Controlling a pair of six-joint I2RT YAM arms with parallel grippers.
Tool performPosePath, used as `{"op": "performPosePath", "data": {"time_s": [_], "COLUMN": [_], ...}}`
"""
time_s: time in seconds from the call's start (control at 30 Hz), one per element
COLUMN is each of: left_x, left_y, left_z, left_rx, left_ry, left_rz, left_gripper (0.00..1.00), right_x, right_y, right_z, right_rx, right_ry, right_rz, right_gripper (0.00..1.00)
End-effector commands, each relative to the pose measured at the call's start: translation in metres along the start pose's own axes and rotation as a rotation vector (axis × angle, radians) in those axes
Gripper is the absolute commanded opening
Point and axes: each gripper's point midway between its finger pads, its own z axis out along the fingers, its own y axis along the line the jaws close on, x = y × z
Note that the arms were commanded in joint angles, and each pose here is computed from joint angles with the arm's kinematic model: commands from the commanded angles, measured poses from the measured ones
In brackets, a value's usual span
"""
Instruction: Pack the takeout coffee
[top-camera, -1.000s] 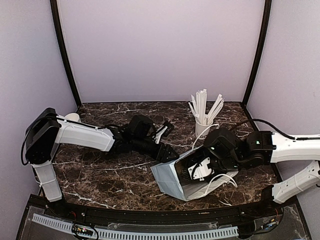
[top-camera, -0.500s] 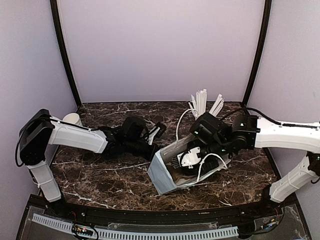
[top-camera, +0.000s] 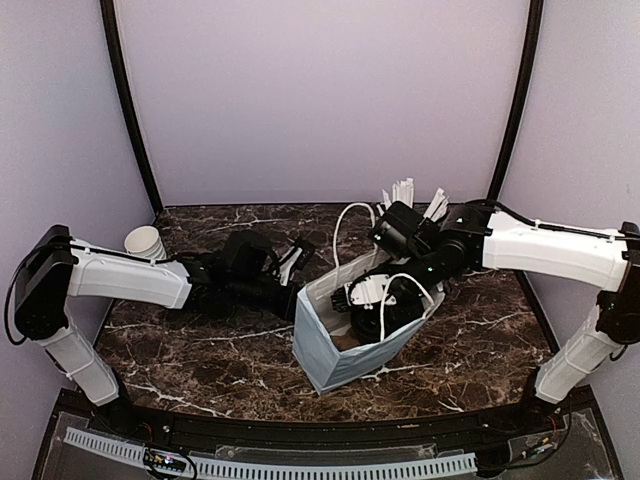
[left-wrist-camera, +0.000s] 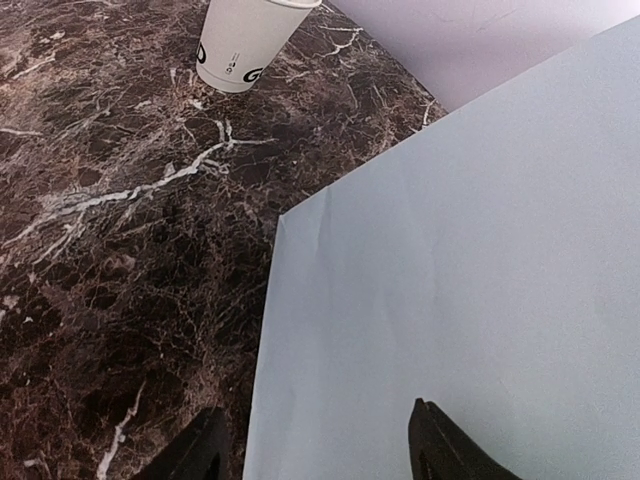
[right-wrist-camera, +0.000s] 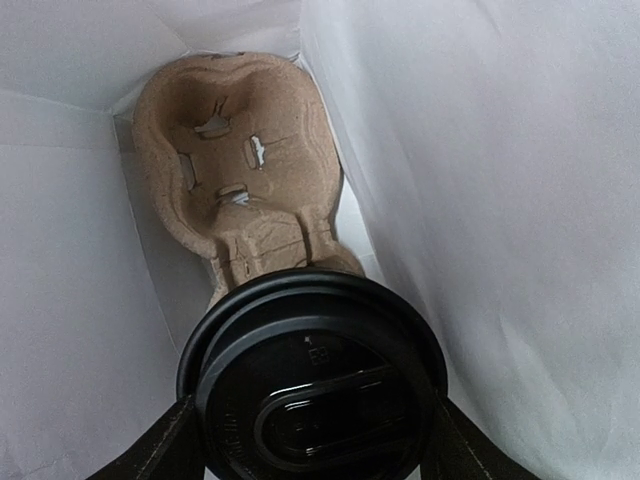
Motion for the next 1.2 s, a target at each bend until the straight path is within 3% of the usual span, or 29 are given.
{"op": "performPosePath", "data": {"time_s": [0.0, 0.5, 0.83, 1.17], "left_x": [0.001, 0.001, -0.008, -0.008], "left_y": [-0.003, -0.005, -0.007, -0.004], "left_z": [-0.015, -0.039, -0.054, -0.057], "left_rx": [-0.006, -0.035, -0.068, -0.093], "left_ry": [-0.011, -0.04, -0.071, -0.066], "left_rz": [-0.004, -0.014, 0.014, 0.019], "left_gripper": [0.64, 0.64, 0.64, 0.64], "right_x": [0.031, 0.057, 0.04, 0.015], "right_y": [0.061, 0.07, 0.044, 0.025], "right_z": [0.035, 0.075, 0.05, 0.01], "right_rx": [-0.279, -0.377, -0.282, -0.236], "right_ry": [0.108, 0.183, 0.148, 0.077], "right_rz": [0.1, 0.213, 0.208, 0.168], "right_gripper": [0.36, 0.35, 0.39, 0.59]}}
